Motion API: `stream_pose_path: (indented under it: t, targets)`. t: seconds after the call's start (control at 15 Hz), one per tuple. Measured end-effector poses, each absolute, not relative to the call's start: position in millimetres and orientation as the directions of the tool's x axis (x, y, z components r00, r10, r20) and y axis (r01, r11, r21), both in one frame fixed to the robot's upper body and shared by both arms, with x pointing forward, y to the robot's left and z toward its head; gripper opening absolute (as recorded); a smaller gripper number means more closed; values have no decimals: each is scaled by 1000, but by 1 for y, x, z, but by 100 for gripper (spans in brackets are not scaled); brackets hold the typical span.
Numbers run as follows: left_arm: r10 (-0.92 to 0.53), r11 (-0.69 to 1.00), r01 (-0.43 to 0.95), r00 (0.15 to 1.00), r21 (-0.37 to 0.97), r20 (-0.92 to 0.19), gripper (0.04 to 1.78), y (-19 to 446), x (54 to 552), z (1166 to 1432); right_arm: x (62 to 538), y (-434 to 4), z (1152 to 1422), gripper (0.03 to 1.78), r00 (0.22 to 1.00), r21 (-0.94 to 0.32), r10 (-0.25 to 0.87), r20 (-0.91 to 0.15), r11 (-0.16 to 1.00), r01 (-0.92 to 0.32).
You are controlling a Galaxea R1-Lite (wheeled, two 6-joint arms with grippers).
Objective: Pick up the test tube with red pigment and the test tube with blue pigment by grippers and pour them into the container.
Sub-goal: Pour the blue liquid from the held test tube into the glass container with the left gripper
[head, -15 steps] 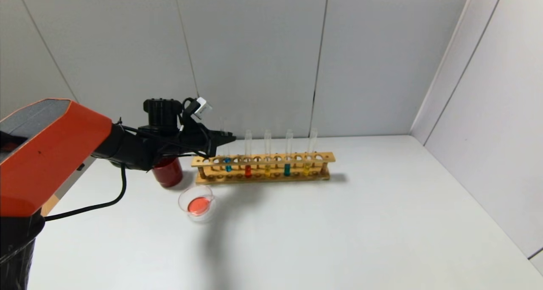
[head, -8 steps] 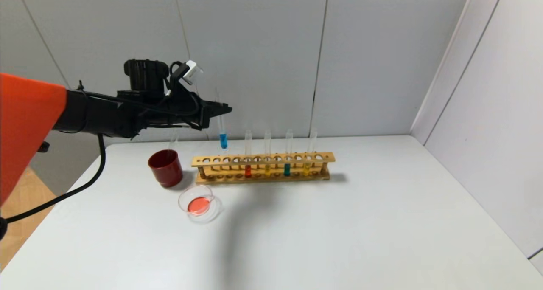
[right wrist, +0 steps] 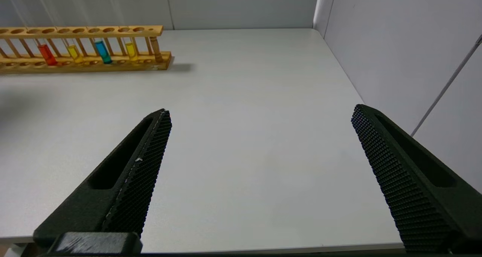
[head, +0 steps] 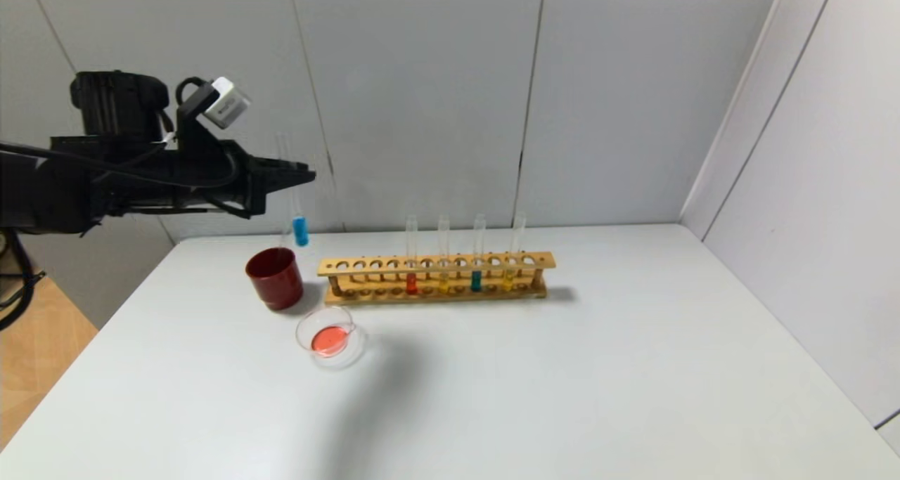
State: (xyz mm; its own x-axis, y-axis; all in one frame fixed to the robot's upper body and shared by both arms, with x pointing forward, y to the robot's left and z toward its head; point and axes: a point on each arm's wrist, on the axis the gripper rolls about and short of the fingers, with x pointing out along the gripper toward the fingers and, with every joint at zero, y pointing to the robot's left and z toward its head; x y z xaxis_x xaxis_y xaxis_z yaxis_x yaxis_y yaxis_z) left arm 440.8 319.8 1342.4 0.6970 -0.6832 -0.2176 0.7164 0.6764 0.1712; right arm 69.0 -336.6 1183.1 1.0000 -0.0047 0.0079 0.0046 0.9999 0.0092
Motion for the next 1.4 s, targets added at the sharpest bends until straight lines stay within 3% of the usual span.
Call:
stream_pose_path:
  t: [0.27,0.53,0.93,1.4]
  targets:
    - [-622,632,699,715,335,-319,34,345,408,1321,69,-337,1183,175,1000,9,-5,8,1000,5]
    - [-571,623,727,675,288,-467,34,347,377,1307,69,-337,1183,175,1000,10,-4,7,1000,4]
    - [-431,591,713,675,378,-599,34,349,366,1276,69,-337,1183,175,1000,9,-5,7,1000,5]
    - [-343,526,702,691,480,-636,34,343,384,1251,69,-337,1183,175,1000,9,-5,7,1000,5]
